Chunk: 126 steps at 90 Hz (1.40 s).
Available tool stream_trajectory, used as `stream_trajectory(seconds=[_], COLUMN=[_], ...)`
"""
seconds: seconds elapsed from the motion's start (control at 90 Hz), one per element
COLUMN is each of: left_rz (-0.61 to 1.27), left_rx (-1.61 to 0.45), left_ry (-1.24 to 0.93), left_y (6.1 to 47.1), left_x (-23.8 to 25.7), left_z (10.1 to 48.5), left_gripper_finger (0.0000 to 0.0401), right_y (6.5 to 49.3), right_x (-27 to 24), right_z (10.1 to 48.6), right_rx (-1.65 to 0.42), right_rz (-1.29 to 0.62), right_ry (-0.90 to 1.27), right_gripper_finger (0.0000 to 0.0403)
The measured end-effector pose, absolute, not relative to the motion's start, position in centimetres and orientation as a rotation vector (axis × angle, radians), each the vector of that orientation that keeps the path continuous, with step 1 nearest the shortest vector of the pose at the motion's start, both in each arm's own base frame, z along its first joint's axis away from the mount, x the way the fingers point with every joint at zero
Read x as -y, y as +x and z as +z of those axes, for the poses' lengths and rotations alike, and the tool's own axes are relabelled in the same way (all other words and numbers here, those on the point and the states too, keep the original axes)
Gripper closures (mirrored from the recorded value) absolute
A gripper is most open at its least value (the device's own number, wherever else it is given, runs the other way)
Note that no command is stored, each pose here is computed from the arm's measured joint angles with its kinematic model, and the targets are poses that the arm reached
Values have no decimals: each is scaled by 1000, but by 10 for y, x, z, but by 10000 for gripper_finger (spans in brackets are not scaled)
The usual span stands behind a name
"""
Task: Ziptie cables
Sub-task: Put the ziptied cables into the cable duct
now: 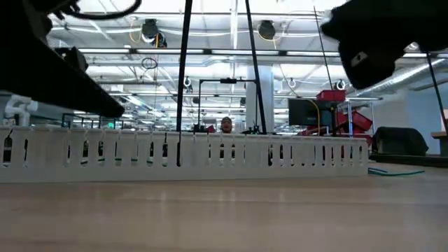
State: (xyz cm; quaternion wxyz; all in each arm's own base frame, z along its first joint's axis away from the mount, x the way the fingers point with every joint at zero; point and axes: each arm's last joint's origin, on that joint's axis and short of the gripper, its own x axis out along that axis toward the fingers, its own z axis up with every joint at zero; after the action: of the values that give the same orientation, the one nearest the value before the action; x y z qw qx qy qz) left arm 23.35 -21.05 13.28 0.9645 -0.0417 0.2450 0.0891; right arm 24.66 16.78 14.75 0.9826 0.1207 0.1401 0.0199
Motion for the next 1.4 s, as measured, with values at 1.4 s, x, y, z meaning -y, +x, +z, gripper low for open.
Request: stream_trajectory(seconds=[1.4], left_rz=[253], left_rx=[-805], left_ry=[34], left_y=[290], left_x=[167], left_z=[129], left_gripper_finger=[305], right_y=[280], right_x=[-104], right_z=[166], right_rx=[-303], right_rz=[34], right_ry=[194], right_gripper_finger=[346])
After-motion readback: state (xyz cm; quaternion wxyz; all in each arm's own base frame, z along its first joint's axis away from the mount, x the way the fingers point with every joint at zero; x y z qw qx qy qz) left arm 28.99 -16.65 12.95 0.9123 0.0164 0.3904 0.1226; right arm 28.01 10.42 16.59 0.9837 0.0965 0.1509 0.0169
